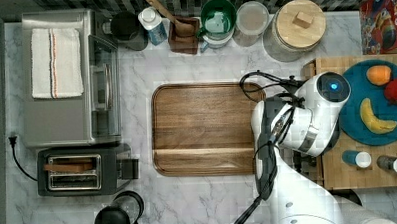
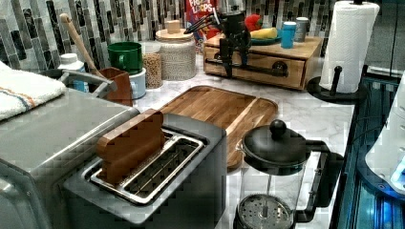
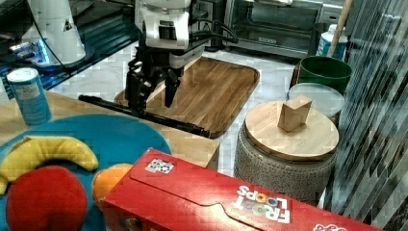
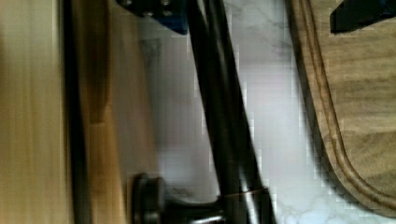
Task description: Open the drawer.
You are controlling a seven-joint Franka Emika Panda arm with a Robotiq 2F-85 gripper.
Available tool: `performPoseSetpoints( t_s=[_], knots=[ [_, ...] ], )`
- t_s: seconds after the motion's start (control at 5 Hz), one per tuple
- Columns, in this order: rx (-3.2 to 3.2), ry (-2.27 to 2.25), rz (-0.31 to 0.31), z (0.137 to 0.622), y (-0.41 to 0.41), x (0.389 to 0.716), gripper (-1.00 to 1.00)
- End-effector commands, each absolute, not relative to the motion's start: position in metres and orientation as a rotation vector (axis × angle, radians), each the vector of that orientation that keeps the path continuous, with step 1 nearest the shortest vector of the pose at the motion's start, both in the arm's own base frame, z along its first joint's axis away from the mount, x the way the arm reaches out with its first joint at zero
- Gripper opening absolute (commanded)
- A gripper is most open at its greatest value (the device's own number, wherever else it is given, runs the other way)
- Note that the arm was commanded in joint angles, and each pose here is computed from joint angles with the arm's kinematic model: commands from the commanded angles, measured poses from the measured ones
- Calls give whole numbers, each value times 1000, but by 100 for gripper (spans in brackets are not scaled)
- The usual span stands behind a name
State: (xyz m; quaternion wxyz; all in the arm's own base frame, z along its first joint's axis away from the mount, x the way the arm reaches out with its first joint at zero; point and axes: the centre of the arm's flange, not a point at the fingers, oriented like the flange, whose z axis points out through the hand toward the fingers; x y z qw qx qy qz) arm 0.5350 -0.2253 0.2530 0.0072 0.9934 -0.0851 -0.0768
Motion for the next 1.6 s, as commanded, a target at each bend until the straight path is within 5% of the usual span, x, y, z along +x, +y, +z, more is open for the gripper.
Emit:
performPoseSetpoints(
  t_s=[0.2,0.8,1.2,1.6],
  knots=[
    [3190,-136,-93,272,0,588,100],
    [3216,-24,-224,286,49,576,100],
    [3232,24,-132,307,71,575,100],
    [3232,24,-132,307,71,575,100]
  ],
)
